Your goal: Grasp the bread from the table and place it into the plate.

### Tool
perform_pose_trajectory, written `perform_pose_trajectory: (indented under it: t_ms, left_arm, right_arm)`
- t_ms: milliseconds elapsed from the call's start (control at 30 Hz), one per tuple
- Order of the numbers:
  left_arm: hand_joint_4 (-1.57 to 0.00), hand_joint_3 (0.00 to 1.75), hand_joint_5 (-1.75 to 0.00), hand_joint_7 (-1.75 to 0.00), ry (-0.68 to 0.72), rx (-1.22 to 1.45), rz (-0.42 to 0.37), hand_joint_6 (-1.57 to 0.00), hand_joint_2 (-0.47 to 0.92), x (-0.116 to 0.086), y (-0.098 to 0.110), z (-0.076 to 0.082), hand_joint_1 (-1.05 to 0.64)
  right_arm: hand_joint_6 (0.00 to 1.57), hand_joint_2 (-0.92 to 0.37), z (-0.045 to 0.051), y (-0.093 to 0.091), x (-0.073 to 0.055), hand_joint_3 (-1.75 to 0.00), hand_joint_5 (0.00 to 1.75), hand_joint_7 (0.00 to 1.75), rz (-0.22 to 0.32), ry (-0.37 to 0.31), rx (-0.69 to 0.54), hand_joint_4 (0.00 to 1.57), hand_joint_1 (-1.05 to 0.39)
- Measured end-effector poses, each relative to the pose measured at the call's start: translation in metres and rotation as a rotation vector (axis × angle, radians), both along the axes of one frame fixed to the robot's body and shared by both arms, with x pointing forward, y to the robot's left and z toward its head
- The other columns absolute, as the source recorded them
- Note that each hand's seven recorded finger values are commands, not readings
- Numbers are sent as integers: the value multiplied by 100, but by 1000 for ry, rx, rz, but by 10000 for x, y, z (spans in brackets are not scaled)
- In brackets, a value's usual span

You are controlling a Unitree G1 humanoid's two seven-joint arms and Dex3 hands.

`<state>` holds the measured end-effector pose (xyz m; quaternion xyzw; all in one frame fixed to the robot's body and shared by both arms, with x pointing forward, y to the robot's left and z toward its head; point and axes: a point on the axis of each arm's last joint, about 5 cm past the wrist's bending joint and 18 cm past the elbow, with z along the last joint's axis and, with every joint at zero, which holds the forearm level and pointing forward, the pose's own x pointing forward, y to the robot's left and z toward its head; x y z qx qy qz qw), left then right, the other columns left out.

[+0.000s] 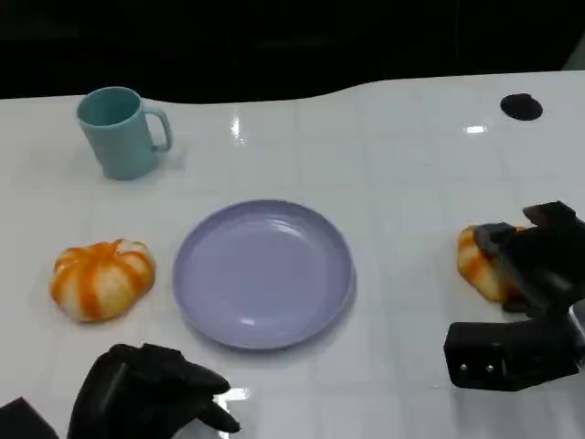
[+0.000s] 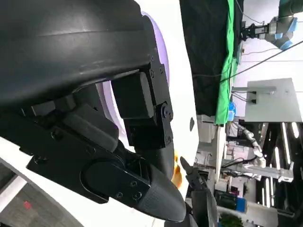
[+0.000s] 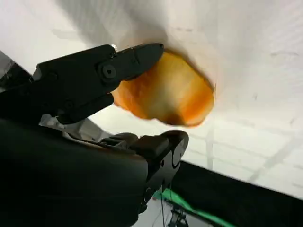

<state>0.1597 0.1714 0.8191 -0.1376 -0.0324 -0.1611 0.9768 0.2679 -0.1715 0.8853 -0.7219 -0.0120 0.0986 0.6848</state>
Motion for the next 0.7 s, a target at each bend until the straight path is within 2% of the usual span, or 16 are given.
perform_pose_trajectory:
  t_ms: [133, 267, 333, 367, 433, 467, 500, 567, 600, 633, 667, 700]
  left_arm:
    - [-157, 0, -35, -12, -1, 1, 1, -157, 79, -2, 3, 3, -105]
    - [-157, 0, -35, -11, -2, 1, 1, -157, 79, -2, 3, 3, -105]
    - [-157, 0, -35, -11, -2, 1, 1, -157, 79, -2, 3, 4, -105]
    - [-157, 0, -35, -11, -2, 1, 1, -157, 79, -3, 3, 3, -105]
    - [-157, 0, -35, -11, -2, 1, 1, -157, 78, -6, 4, 4, -105]
    - [-157, 0, -35, -11, -4, 1, 1, -157, 79, -5, 4, 6, -105]
    - [-157, 0, -35, -11, -5, 1, 1, -157, 78, -5, 4, 8, -105]
    - [-157, 0, -35, -11, -5, 1, 2, -157, 78, -7, 4, 9, -105]
    - [-157, 0, -35, -11, -5, 1, 2, -157, 79, -7, 4, 9, -105]
    - [-157, 0, -35, -11, -6, 1, 2, -157, 78, -7, 4, 9, -105]
    - [-157, 0, -35, -11, -6, 1, 2, -157, 78, -7, 4, 10, -105]
    - [-157, 0, -35, -11, -6, 0, 2, -157, 78, -7, 4, 10, -105]
  right_arm:
    - [32, -86, -58, -2, 43, 0, 17, 0, -17, 32, 0, 20, -54]
    - [36, -88, -84, 30, 105, -1, 15, 1, -26, 35, 18, 27, -48]
    - [52, -89, -107, 28, 119, 0, 14, 3, -29, 31, 35, 55, -37]
    - [63, -89, -124, 25, 125, 0, 18, 5, -29, 24, 54, 77, -31]
    - [80, -86, -159, 30, 132, 0, 29, 7, -24, 6, 101, 99, -23]
    - [94, -86, -178, 35, 133, -1, 69, 6, -21, -9, 127, 98, -19]
    - [112, -85, -198, 32, 131, 0, 117, 7, -16, -27, 152, 95, -14]
    - [131, -86, -218, 21, 137, -1, 160, 10, -3, -64, 198, 91, -11]
    - [136, -86, -224, 19, 140, -1, 167, 12, 10, -81, 211, 89, -9]
    - [132, -86, -230, 18, 143, -1, 171, 28, 23, -100, 220, 88, -8]
    - [119, -86, -237, 16, 144, -1, 173, 59, 31, -115, 226, 87, -6]
    - [105, -88, -249, 11, 141, -2, 174, 80, 38, -130, 234, 87, -8]
